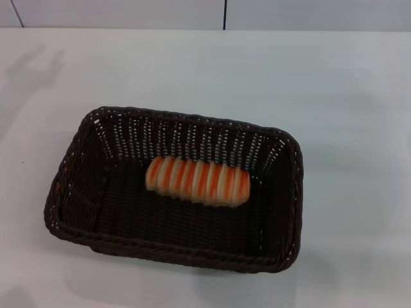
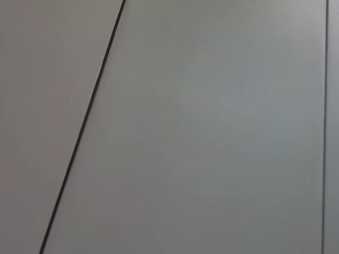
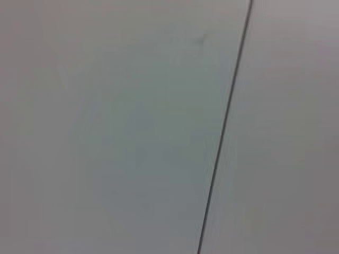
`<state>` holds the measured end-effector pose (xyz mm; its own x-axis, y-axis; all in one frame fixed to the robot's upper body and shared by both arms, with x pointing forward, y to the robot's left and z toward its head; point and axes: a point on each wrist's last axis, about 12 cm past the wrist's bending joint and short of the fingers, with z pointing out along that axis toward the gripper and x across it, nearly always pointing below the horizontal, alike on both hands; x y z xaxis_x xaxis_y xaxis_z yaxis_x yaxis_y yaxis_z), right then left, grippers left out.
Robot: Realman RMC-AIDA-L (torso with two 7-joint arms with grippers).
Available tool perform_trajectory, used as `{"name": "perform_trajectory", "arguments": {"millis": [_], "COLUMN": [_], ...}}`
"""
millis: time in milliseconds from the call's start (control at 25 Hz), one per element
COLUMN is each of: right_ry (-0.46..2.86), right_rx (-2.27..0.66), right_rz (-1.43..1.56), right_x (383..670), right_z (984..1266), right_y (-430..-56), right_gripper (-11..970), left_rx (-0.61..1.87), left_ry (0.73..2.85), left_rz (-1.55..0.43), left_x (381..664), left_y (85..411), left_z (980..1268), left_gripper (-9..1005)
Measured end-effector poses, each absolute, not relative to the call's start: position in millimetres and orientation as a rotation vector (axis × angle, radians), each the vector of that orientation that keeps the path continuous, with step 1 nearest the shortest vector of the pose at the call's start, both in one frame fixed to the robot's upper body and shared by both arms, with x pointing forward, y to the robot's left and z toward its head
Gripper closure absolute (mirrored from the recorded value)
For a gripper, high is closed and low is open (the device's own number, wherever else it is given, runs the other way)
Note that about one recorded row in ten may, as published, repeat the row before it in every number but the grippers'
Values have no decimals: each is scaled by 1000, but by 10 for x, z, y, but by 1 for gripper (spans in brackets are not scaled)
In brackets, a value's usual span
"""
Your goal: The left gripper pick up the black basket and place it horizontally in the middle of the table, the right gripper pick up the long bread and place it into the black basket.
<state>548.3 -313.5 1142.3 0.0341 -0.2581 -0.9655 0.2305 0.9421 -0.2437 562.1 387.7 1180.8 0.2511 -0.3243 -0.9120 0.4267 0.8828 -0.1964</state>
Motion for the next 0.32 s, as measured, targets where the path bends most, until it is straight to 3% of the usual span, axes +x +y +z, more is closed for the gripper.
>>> {"name": "perform_trajectory", "arguments": {"millis": [320], "right_ry": [1404], "right_rx": [60], "right_rz": [-354], "right_x": [5565], "right_z": [11239], "right_y": [-3122], "right_gripper": [257], "left_rx": [74], "left_ry": [1201], "left_rz": [-475], "left_x": [5631], "left_y": [3821], "left_z": [11591], "left_gripper": [544]}}
